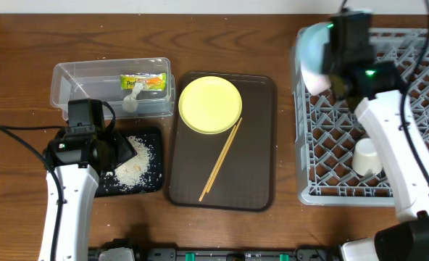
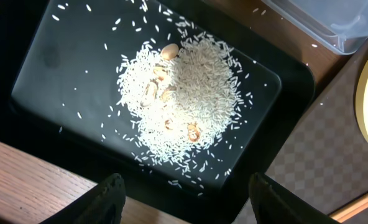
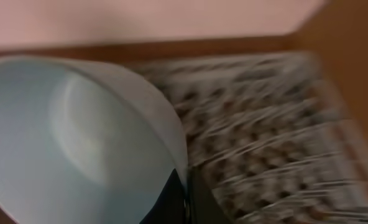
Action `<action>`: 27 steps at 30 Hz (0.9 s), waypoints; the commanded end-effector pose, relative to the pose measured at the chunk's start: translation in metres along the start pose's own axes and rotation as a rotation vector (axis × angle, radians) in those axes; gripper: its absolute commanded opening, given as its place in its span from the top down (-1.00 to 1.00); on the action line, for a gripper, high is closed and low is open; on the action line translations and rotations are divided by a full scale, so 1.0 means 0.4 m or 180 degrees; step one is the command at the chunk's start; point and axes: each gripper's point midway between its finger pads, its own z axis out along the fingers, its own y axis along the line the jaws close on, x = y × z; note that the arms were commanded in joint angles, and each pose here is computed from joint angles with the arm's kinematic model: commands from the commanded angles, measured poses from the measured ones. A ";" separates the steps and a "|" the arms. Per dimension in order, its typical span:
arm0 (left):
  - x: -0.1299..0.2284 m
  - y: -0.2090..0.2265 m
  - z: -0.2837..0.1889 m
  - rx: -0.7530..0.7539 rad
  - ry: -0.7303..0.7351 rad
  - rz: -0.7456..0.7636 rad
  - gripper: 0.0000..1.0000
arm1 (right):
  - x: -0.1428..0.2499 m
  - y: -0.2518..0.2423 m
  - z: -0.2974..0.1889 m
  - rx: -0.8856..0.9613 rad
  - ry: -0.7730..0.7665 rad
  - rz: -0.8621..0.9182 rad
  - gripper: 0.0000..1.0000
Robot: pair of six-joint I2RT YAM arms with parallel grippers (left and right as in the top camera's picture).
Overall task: Sort waste into correct bins and load items into the dishwasher rack
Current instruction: 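Carry the blue bowl with the right gripper and place it in the rack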
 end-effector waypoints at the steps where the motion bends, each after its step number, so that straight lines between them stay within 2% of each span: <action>1: -0.007 0.005 -0.008 -0.0017 -0.0051 -0.0045 -0.34 | -0.049 -0.148 0.002 0.0867 -0.0201 -0.0103 0.97; 6: -0.008 0.003 -0.008 -0.0004 -0.0054 -0.0046 -0.33 | -0.087 -0.217 0.046 0.1199 -0.0303 -0.0224 0.97; 12: -0.010 0.002 -0.008 0.0001 -0.0064 -0.0045 -0.34 | -0.084 -0.275 0.120 0.1696 -0.0220 -0.0411 0.98; 18: -0.010 0.002 -0.008 0.0000 -0.0062 -0.0045 -0.34 | -0.038 -0.278 0.208 0.1995 -0.0056 -0.0482 0.98; 27: -0.010 0.002 -0.008 0.0000 -0.0063 -0.0045 -0.34 | 0.069 -0.208 0.329 0.1947 0.0291 -0.0841 0.98</action>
